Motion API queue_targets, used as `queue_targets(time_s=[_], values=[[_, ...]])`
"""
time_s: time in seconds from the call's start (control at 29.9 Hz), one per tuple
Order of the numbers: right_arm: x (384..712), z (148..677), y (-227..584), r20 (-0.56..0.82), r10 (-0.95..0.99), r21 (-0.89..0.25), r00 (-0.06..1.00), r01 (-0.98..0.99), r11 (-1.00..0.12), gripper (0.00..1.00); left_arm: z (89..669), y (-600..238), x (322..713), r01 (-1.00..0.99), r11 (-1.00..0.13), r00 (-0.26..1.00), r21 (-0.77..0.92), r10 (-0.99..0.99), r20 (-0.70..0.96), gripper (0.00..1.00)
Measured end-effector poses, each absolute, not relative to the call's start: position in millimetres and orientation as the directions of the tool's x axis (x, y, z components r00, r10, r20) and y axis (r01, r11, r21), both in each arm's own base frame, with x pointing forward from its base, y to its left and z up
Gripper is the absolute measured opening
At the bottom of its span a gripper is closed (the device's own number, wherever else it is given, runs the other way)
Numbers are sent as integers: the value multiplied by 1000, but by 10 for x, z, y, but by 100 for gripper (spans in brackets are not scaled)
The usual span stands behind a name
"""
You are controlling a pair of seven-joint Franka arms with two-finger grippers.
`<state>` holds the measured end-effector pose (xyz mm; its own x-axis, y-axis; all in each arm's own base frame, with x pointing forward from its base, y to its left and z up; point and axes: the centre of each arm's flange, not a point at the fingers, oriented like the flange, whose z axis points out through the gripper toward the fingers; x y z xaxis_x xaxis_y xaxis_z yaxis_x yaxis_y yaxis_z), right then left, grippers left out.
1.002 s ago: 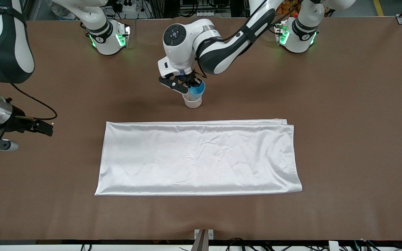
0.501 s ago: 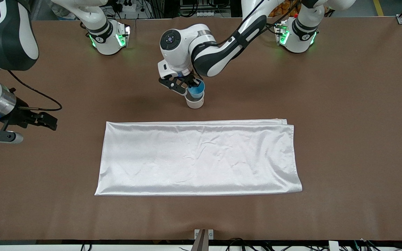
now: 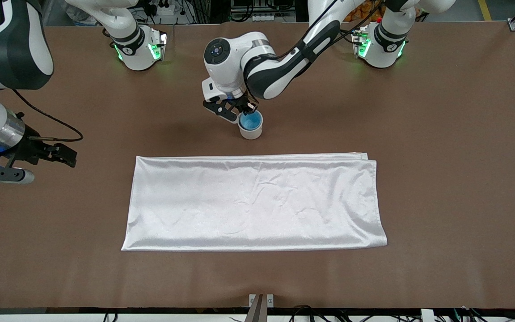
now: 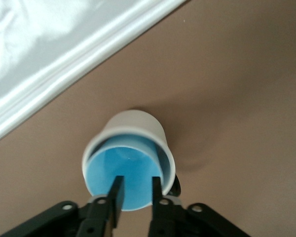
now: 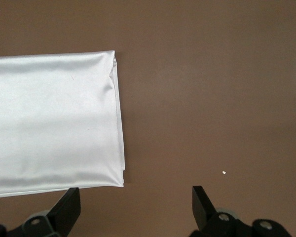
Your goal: Place blue cup into white mug on table
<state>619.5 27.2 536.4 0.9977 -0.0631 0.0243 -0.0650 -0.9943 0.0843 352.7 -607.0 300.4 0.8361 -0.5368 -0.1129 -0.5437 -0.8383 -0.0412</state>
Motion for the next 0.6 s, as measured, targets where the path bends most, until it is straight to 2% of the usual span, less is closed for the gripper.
queue_targets(time_s=[0.2, 0.23, 0.5, 0.6], values=[[6193, 5388, 270, 29, -63, 84, 998, -65, -994, 100, 3257, -6001, 3729, -547, -836, 836, -34, -544, -70, 56], [6193, 5390, 275, 30, -62, 83, 998, -64, -994, 100, 3320, -5972, 3775, -544, -838, 838, -34, -542, -63, 64], [6181, 5420, 320, 26, -82, 4, 996, -82, -997, 100, 4007, -5652, 3966, -510, -856, 860, -88, -508, -46, 98], [6160, 5477, 308, 33, -88, -7, 996, -88, -996, 100, 4358, -5464, 4019, -483, -867, 875, -122, -483, -37, 100]])
